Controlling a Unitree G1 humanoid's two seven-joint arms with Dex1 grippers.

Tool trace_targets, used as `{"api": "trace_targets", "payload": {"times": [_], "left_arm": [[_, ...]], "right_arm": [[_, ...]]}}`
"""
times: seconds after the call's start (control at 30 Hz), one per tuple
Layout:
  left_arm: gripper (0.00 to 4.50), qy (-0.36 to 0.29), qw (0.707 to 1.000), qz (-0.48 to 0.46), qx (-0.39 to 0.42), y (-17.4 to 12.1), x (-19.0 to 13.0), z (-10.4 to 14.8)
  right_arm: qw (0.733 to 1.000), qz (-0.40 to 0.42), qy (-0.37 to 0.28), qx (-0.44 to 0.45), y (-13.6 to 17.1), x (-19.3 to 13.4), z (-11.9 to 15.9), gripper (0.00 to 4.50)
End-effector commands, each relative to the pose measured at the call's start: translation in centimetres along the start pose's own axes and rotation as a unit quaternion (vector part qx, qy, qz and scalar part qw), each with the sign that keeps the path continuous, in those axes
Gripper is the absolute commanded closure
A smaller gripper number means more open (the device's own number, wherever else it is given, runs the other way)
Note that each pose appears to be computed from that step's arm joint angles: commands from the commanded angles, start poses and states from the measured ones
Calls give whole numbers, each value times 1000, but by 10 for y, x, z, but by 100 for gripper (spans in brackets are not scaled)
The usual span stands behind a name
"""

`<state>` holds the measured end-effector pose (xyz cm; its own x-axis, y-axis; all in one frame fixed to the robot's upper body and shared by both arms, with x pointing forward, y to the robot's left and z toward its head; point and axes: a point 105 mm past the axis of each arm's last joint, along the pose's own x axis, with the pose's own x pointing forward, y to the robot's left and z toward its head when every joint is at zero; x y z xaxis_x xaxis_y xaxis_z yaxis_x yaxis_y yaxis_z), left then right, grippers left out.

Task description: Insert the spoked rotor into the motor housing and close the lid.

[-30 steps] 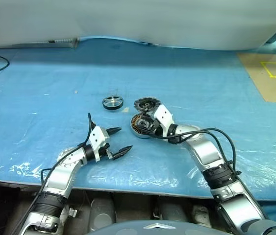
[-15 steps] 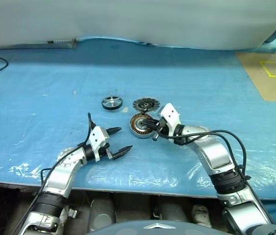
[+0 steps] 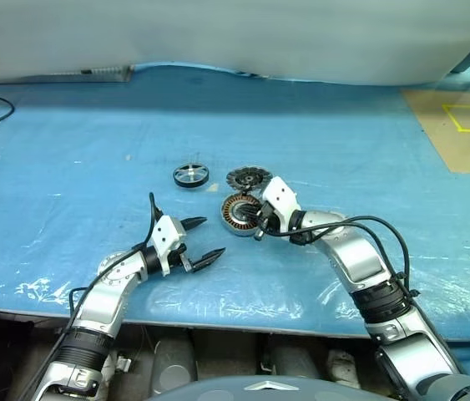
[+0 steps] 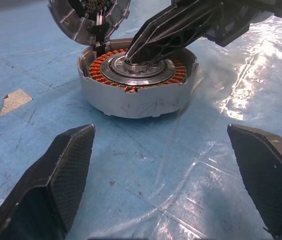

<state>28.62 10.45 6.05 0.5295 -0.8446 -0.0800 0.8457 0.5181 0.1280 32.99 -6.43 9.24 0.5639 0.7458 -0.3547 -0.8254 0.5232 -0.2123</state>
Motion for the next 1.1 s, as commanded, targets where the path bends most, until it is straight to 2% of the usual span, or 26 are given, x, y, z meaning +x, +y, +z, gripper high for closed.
{"api": "trace_targets", "payload": {"times": [0.03, 0.23, 0.53, 0.83, 1.1], "left_arm": [[0, -17, 1000, 0, 17, -1, 1, 10], [0, -16, 1000, 0, 15, -3, 2, 8], [0, -15, 1000, 2, 11, -4, 4, 7], [0, -17, 1000, 2, 11, -5, 5, 6], [0, -15, 1000, 3, 14, -3, 4, 6]], "right_arm": [[999, -7, 14, -31, -3, -5, 4, 448], [997, -20, 39, -59, -11, -14, 3, 448], [997, -25, 28, -63, -12, -16, 14, 448], [998, -21, -21, -57, -8, -13, 36, 448], [998, 5, -18, -58, 5, -4, 33, 448]]}}
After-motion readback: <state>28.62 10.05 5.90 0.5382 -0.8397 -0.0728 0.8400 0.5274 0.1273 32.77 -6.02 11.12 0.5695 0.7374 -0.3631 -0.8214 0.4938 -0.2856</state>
